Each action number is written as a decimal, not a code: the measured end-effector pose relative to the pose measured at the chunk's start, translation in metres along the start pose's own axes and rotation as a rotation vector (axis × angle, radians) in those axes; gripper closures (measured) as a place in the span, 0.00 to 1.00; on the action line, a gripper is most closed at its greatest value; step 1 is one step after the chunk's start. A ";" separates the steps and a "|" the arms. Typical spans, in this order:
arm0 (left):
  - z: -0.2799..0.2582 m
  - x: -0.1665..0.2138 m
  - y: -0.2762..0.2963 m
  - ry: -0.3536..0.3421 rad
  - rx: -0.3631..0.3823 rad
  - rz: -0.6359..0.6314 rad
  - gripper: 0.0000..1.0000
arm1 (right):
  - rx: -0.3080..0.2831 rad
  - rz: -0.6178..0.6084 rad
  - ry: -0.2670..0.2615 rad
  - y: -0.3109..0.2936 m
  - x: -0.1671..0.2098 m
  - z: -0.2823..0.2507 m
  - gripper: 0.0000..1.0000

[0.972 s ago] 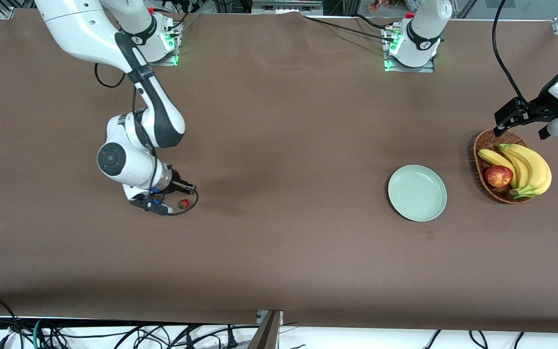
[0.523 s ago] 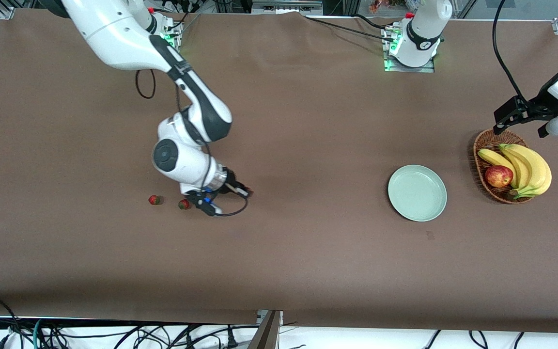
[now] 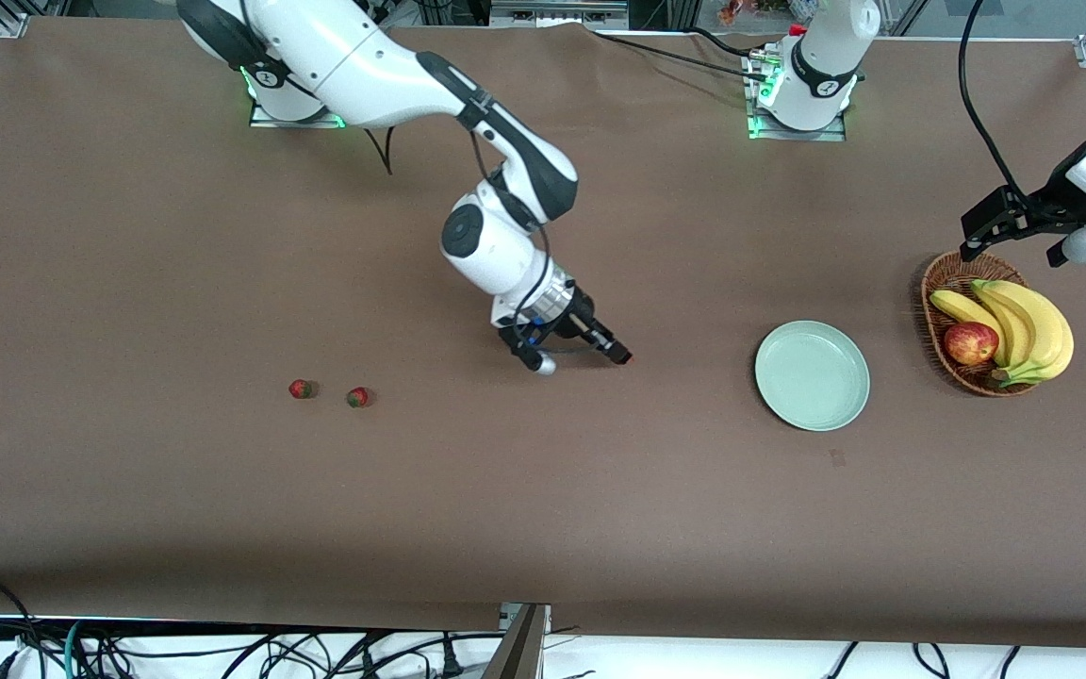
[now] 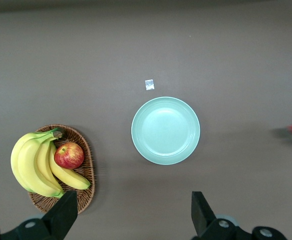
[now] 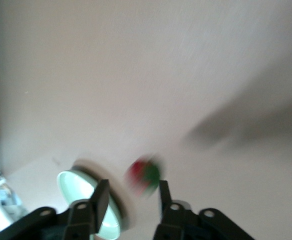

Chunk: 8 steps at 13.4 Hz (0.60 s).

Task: Collect all strawberries into plate
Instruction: 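Carry the strawberry toward the plate and release it on the table, then reach the left gripper to the strawberry while the right gripper returns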

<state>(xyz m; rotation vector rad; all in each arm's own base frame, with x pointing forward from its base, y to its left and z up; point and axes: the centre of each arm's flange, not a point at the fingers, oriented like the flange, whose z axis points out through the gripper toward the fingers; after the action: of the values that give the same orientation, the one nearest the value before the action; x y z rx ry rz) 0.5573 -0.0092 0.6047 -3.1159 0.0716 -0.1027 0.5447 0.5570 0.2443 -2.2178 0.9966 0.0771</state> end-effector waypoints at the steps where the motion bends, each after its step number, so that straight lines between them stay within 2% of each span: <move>1: 0.000 0.000 0.000 -0.001 0.000 0.000 0.00 | 0.016 0.012 -0.001 -0.004 -0.004 0.001 0.36; 3: 0.001 -0.001 0.002 -0.006 0.000 0.004 0.00 | 0.041 0.022 0.013 -0.015 0.007 -0.007 0.12; 4: 0.002 -0.002 0.003 -0.019 -0.001 0.006 0.00 | 0.046 0.030 0.024 -0.020 0.021 -0.013 0.07; 5: 0.003 -0.003 0.004 -0.030 -0.001 0.006 0.00 | 0.022 0.023 0.033 -0.022 0.037 -0.017 0.07; 8: 0.023 0.002 0.013 -0.081 -0.007 0.027 0.00 | -0.159 -0.078 0.088 -0.020 0.103 -0.036 0.07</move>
<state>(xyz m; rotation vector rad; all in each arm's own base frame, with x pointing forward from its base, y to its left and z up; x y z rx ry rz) 0.5606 -0.0222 0.5815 -3.1206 0.1123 0.0238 0.6226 0.4790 0.2503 -2.4207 0.9793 0.0241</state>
